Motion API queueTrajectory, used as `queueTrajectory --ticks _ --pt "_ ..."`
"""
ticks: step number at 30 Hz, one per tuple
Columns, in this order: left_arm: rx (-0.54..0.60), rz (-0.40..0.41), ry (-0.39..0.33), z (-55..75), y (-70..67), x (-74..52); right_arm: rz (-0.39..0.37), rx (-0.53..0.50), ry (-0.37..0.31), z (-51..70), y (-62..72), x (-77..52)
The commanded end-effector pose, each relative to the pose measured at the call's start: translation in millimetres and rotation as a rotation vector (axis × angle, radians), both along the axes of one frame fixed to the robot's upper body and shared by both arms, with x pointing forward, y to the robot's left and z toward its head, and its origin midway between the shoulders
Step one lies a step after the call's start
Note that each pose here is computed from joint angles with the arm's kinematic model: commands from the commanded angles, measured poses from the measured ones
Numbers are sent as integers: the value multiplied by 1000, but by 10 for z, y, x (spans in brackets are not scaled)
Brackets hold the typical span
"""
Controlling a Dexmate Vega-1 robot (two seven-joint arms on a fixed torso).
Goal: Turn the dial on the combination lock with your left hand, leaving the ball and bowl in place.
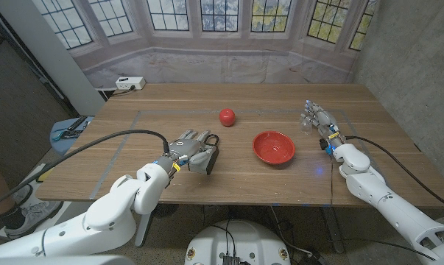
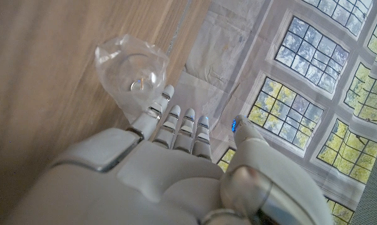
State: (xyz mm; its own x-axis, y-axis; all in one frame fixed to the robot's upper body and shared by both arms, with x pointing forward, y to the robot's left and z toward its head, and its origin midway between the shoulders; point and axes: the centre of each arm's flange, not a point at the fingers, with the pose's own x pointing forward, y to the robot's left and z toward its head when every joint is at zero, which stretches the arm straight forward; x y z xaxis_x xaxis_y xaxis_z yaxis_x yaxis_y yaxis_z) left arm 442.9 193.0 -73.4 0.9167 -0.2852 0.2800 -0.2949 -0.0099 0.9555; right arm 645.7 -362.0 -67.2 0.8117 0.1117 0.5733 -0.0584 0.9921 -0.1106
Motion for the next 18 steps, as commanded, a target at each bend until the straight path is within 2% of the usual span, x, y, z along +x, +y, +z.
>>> queueTrajectory --ticks 1,18 --pt "-7 21 9 -41 30 41 2 2 1 -14 0 4" --pt "-24 12 26 -37 28 136 3 -1 6 -9 -3 24"
